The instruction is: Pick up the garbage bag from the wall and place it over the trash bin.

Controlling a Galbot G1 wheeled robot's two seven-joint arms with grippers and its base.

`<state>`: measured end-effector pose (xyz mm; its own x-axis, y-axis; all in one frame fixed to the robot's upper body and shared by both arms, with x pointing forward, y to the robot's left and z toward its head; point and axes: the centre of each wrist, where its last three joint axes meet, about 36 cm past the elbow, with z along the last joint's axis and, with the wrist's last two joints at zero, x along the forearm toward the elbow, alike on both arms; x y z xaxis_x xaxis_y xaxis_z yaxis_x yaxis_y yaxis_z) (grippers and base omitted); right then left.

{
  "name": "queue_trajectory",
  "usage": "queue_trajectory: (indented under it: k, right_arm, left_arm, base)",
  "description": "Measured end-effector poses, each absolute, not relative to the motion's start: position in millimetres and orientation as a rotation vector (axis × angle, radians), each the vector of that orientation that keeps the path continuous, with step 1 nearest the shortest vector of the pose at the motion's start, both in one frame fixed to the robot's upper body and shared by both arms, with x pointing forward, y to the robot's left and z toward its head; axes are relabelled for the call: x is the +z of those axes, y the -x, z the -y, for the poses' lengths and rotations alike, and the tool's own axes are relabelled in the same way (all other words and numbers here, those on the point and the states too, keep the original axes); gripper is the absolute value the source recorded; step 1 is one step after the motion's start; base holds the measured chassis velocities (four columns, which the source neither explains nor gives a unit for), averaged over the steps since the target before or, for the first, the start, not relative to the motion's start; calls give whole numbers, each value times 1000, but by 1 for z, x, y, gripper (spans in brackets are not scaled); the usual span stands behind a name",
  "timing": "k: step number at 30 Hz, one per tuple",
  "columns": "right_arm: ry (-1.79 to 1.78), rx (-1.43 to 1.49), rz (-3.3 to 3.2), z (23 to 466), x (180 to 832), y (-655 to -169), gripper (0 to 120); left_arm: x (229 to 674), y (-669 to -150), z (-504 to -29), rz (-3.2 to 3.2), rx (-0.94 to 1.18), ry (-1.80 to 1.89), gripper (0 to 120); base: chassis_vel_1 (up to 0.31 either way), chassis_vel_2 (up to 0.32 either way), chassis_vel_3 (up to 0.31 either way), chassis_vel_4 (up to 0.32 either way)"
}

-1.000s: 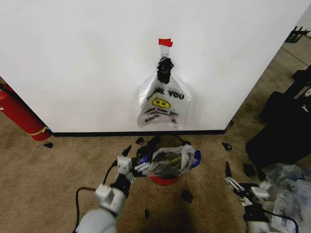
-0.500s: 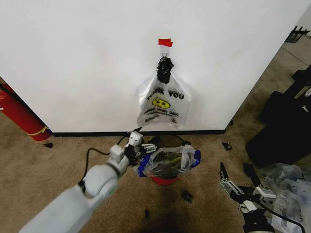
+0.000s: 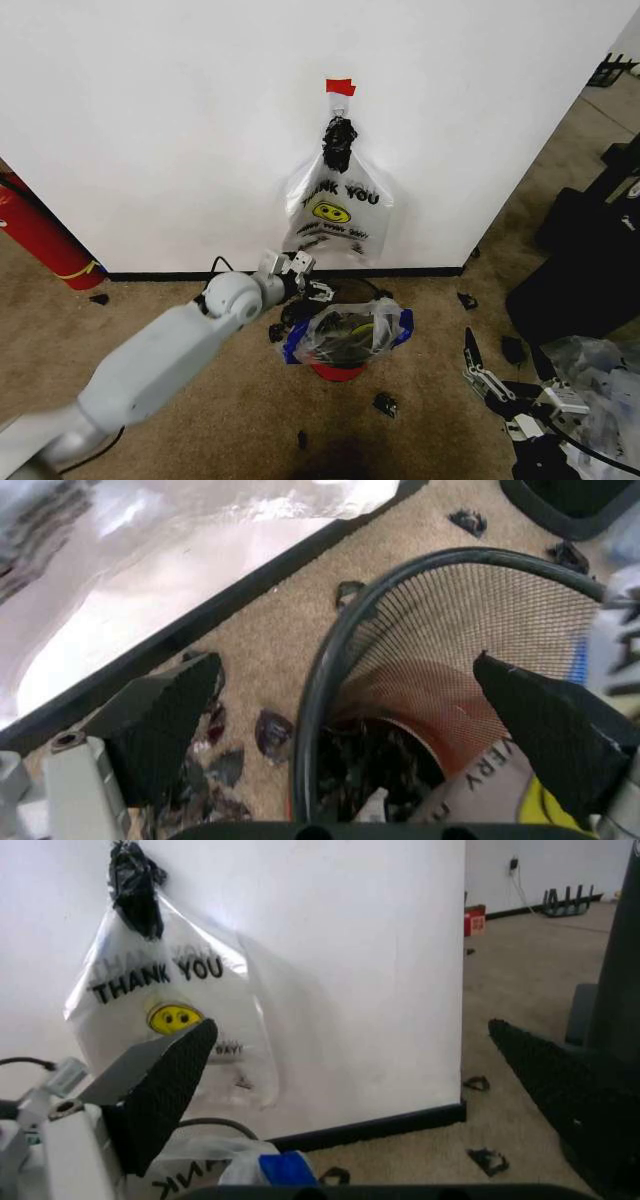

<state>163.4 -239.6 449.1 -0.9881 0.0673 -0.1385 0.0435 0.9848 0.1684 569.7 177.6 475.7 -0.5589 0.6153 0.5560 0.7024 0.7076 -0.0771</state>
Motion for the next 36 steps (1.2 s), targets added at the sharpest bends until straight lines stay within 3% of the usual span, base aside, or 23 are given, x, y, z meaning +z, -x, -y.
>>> queue_trajectory:
  k: [9, 27, 34, 36]
  right_arm:
    - [-87, 238, -2972, 244, 444, -164, 100]
    - [-135, 215, -2944, 251, 439, -158, 100]
    - [-127, 213, -2948, 249, 437, -158, 100]
    - [-128, 214, -2948, 250, 436, -158, 100]
  left_arm:
    - [471, -606, -164, 2302, -233, 1012, 97]
    - [469, -626, -159, 2171, -237, 1072, 29]
    - [470, -619, -151, 2175, -223, 1090, 4]
    - [469, -617, -151, 2181, -217, 1081, 3]
  base:
    - [0, 0, 0, 0]
    - [0, 0, 0, 0]
    - [0, 0, 0, 0]
    - [0, 0, 0, 0]
